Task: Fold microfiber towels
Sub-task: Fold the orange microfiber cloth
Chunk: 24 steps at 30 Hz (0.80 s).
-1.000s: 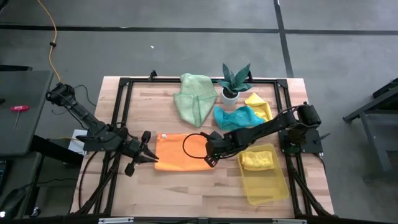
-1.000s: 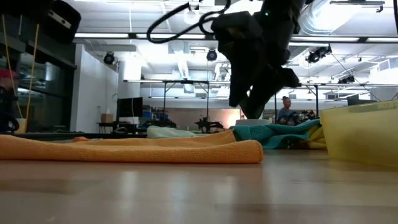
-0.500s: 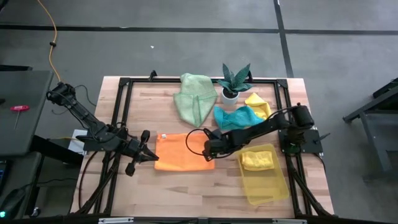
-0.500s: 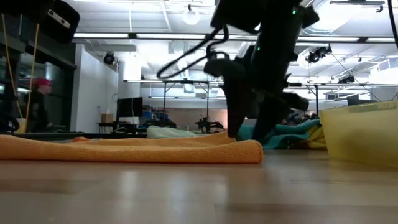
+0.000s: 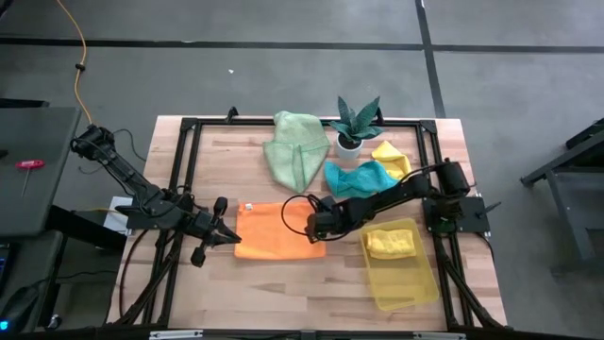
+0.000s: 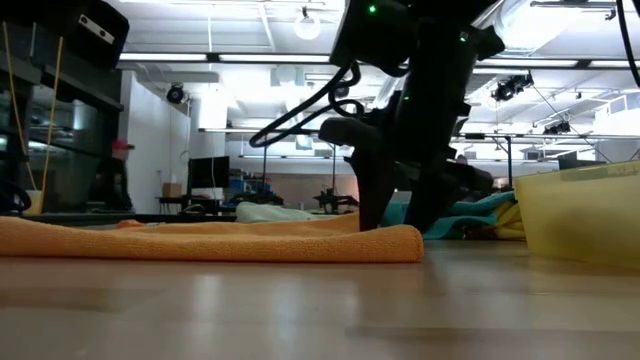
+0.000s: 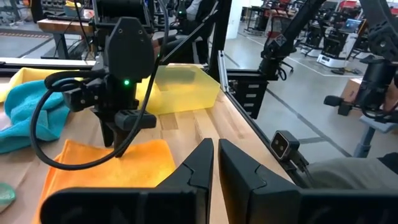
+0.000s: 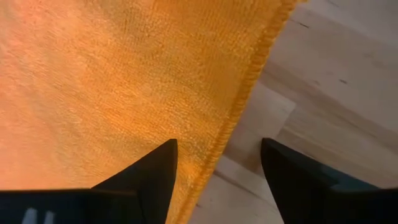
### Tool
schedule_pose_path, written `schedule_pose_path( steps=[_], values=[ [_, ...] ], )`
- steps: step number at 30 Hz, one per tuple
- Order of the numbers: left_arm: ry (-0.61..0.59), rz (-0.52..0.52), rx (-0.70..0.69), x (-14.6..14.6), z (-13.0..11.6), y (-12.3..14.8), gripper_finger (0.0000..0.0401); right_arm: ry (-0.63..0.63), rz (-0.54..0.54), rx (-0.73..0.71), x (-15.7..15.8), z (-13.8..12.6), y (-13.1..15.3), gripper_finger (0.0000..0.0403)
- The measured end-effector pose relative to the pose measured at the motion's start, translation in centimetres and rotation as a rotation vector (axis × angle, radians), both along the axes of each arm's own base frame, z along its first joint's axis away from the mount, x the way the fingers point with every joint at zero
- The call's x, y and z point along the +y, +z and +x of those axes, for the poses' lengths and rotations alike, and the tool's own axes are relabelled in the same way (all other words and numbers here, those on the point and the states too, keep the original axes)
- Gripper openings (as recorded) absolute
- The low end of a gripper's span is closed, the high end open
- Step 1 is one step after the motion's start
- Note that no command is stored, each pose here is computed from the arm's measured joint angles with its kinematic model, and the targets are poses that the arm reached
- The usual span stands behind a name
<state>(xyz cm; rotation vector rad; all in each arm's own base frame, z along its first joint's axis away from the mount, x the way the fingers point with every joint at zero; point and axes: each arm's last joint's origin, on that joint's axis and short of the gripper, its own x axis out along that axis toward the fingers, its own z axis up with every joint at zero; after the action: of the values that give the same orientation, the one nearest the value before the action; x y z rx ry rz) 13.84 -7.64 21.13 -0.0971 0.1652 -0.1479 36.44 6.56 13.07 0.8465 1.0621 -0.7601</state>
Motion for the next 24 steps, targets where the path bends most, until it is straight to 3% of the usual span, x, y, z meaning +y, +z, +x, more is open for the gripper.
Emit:
schedule_pose_path(
  steps=[12,24],
  values=[
    [0.000,0.000,0.000,0.0,0.0,0.0,0.0014,0.048,-0.049,0.117,-0.3,-1.0,-0.3,0.0126],
    [0.000,0.000,0.001,0.0,0.0,0.0,0.0014,0.048,-0.091,0.293,-0.7,-2.8,-0.4,0.0117]
  ],
)
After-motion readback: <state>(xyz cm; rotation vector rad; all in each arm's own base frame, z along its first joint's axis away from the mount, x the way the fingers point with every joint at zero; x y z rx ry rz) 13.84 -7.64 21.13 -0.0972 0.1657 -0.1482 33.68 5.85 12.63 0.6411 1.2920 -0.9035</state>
